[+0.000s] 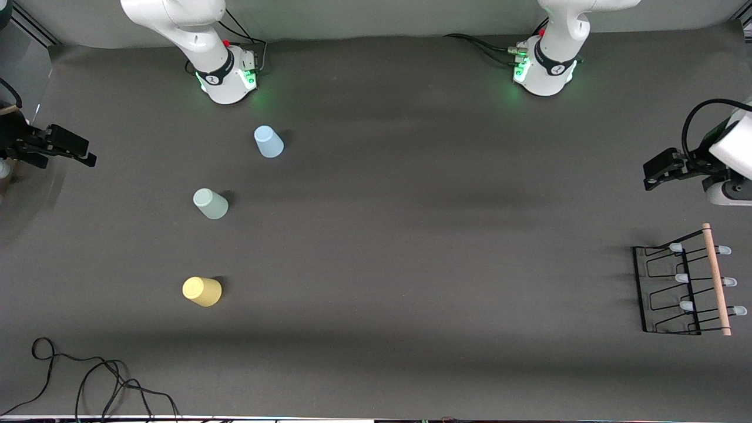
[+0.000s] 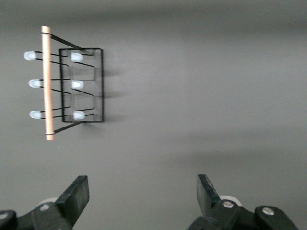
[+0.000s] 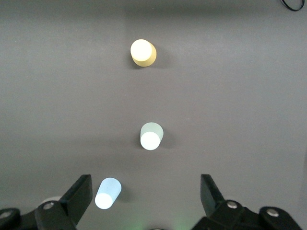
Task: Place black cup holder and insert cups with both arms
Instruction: 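Move the left gripper toward the black wire cup holder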
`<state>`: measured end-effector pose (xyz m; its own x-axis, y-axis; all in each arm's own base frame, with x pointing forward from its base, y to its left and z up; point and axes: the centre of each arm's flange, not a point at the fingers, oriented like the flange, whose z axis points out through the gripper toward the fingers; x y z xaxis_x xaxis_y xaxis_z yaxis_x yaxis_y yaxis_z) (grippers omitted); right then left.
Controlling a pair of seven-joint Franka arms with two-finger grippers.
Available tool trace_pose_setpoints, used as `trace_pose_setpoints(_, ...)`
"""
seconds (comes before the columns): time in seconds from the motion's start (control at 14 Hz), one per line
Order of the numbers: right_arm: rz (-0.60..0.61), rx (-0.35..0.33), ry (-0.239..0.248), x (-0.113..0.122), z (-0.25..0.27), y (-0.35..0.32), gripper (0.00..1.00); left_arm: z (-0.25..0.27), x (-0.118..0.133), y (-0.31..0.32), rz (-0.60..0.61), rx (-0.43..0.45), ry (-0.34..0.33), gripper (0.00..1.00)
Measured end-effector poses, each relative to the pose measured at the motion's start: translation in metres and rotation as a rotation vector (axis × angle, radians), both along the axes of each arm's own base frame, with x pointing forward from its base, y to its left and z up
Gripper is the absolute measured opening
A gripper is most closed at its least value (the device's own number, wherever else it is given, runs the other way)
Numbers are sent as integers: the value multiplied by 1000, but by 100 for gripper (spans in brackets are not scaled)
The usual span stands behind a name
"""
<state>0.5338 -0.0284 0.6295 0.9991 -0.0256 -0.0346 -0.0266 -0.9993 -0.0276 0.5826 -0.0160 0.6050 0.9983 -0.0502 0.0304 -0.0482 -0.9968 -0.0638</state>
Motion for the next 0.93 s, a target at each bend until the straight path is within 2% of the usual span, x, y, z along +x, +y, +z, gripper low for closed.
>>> trace_pose_setpoints(0.21, 1, -2, 1, 0, 0, 0, 100, -35, 33, 39, 40, 14, -48, 100)
trace_pose_setpoints(0.36, 12, -7, 2, 0, -1, 0, 100, -82, 61, 78, 35, 31, -49, 100)
trace_pose_setpoints(0.64, 47, -7, 3, 0, -2, 0, 100, -171, 94, 152, 35, 36, 27, 100)
trace_pose_setpoints(0.93, 50, -8, 4, 1, -3, 0, 100, -229, 116, 202, -22, 41, 72, 96)
